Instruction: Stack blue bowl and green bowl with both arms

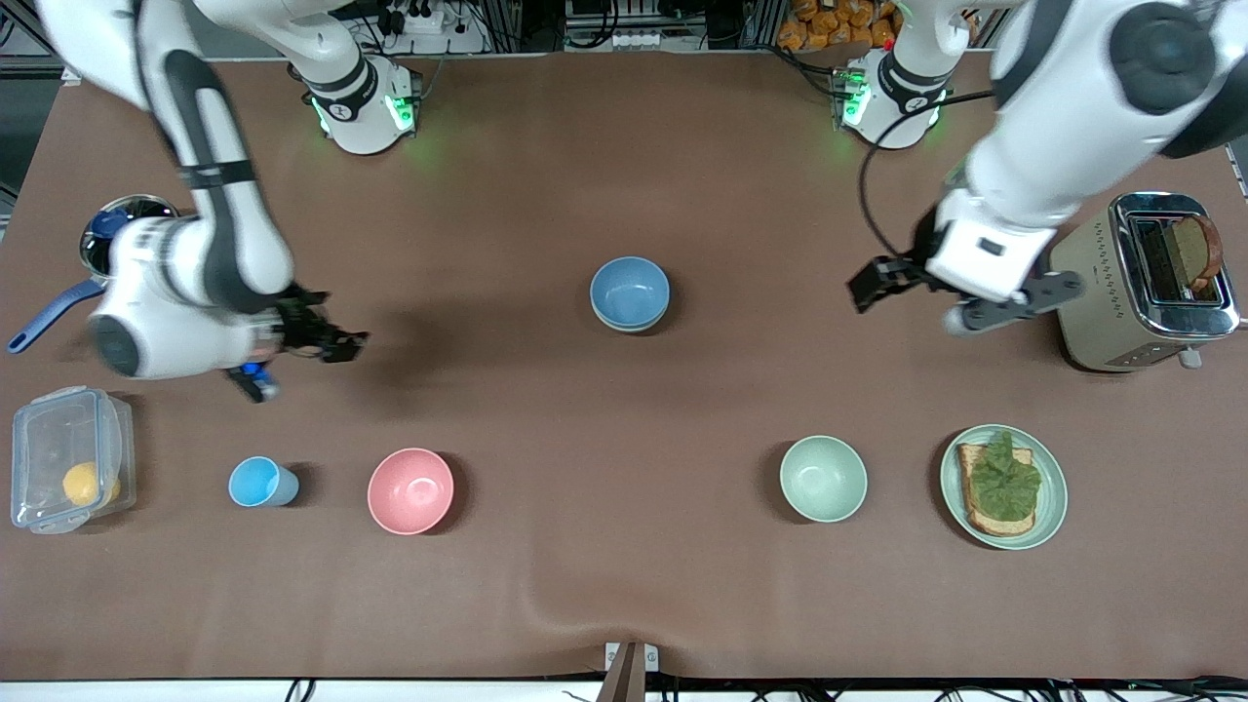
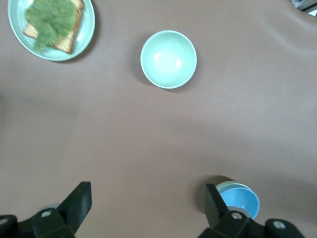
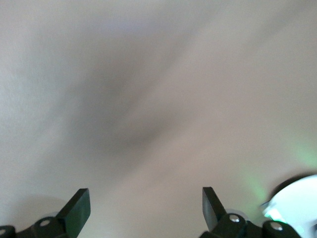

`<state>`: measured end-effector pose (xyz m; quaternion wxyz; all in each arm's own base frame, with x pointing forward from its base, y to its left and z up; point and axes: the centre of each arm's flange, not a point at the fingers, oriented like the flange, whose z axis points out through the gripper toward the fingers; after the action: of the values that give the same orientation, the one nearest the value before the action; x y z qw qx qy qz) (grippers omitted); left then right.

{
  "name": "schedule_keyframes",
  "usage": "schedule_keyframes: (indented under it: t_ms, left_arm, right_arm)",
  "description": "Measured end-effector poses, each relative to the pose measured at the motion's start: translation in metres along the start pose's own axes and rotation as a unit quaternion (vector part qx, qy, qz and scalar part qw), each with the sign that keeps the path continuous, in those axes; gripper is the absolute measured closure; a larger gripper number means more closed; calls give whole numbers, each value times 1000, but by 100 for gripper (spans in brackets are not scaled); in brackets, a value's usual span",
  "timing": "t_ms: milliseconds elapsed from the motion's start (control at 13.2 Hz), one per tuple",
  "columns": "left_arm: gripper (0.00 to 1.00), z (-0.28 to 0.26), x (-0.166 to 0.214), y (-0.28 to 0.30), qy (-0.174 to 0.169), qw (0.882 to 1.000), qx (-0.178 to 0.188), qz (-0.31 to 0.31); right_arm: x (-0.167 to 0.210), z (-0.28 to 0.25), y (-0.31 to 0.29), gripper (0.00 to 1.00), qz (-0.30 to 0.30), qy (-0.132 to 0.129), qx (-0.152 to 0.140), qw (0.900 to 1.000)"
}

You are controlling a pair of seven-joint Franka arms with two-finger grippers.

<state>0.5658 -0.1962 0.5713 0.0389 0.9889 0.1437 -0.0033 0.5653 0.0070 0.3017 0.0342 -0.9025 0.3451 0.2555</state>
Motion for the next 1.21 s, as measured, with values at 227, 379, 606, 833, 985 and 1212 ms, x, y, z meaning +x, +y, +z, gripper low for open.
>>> schedule_keyframes:
  t_ms: [227, 379, 606, 833, 985, 1212]
  left_arm:
    - [0, -22, 18, -45, -4, 999, 12, 31]
    - [0, -29, 32, -76, -9, 998, 18, 56]
    - [0, -43, 45, -111, -2, 996, 12, 88]
    - [0, -54, 37, -110, 3, 995, 12, 98]
    - [0, -57, 34, -108, 8, 994, 21, 104]
    - [0, -58, 34, -109, 10, 994, 27, 104]
  right_arm:
    - [21, -66, 32, 0, -86, 59, -35, 994]
    - [23, -108, 47, 0, -182, 97, -42, 978]
    - [20, -166, 87, 0, -309, 154, -25, 938]
    - [-24, -211, 89, 0, -348, 202, -14, 915]
    - [-70, -240, 84, 0, -372, 235, -7, 898]
    - [-133, -259, 65, 0, -387, 262, 3, 884]
